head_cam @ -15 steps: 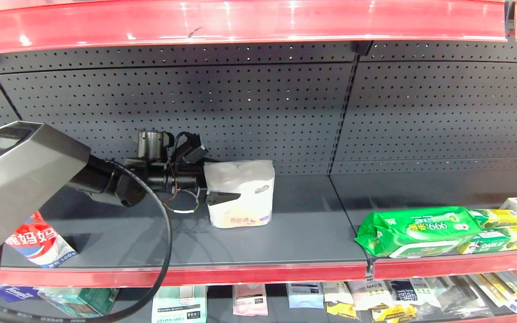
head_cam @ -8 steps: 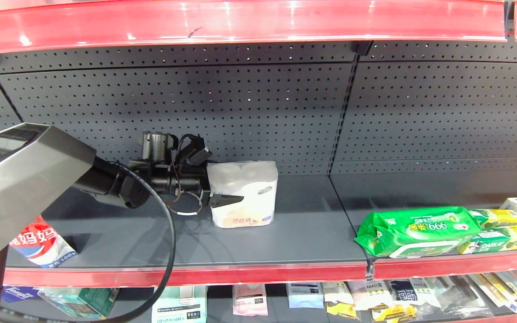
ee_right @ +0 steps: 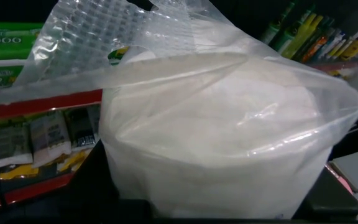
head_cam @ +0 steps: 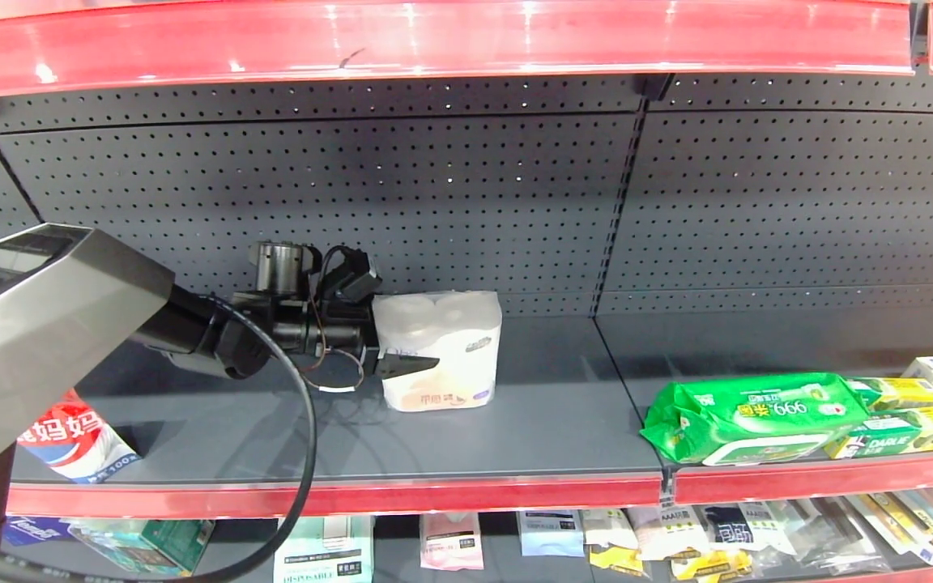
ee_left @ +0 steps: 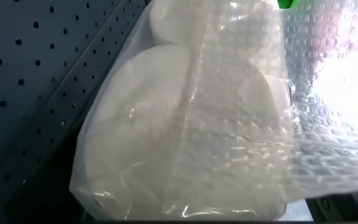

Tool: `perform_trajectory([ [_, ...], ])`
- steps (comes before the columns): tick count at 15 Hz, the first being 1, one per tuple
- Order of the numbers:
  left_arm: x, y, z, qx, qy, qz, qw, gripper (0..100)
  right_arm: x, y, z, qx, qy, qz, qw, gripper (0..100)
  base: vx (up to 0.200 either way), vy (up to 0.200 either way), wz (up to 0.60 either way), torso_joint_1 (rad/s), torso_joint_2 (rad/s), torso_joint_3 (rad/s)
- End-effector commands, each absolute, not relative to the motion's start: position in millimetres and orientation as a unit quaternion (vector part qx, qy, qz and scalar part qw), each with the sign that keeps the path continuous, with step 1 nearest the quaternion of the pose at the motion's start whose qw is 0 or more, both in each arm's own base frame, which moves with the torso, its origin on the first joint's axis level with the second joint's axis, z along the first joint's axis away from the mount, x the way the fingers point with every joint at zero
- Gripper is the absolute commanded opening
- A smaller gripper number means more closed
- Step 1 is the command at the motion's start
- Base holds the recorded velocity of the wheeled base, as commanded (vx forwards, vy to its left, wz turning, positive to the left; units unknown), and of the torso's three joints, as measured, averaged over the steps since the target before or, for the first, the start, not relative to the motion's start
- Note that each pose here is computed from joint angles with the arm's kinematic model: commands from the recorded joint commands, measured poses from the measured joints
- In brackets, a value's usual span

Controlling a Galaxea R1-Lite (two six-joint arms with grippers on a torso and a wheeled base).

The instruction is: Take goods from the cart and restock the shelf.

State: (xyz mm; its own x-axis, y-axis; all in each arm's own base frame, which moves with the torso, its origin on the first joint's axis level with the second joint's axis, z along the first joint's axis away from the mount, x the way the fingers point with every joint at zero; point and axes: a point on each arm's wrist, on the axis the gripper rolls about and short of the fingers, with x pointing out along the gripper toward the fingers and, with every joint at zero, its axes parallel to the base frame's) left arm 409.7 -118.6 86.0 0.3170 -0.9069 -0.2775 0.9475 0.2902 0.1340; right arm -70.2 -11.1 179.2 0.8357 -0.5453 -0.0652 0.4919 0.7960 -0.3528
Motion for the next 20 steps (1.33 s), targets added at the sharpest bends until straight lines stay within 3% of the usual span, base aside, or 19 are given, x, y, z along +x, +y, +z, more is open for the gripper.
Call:
perform_trajectory([
  [1,410,-119,87,0.137,0.073,-0.580,0.800,100,-70,-11,179,-0.163,0.082,-0.275,0.944,0,0.000,0.000,0.00,0.000,0.00,0.000],
  [6,407,-117,81,0.137,0.083,-0.576,0.802,100,-71,-11,181,-0.168,0.081,-0.275,0.943,0,0.000,0.000,0.00,0.000,0.00,0.000],
  [7,408,-115,80,0.139,0.077,-0.573,0.804,0,-71,-11,181,-0.169,0.081,-0.275,0.943,0,0.000,0.000,0.00,0.000,0.00,0.000],
  [14,402,-113,76,0.136,0.063,-0.568,0.810,0,-72,-11,183,-0.173,0.078,-0.278,0.942,0,0.000,0.000,0.00,0.000,0.00,0.000],
  [20,365,-100,89,0.122,0.044,-0.574,0.809,0,-73,-11,187,-0.173,0.074,-0.278,0.942,0,0.000,0.000,0.00,0.000,0.00,0.000],
])
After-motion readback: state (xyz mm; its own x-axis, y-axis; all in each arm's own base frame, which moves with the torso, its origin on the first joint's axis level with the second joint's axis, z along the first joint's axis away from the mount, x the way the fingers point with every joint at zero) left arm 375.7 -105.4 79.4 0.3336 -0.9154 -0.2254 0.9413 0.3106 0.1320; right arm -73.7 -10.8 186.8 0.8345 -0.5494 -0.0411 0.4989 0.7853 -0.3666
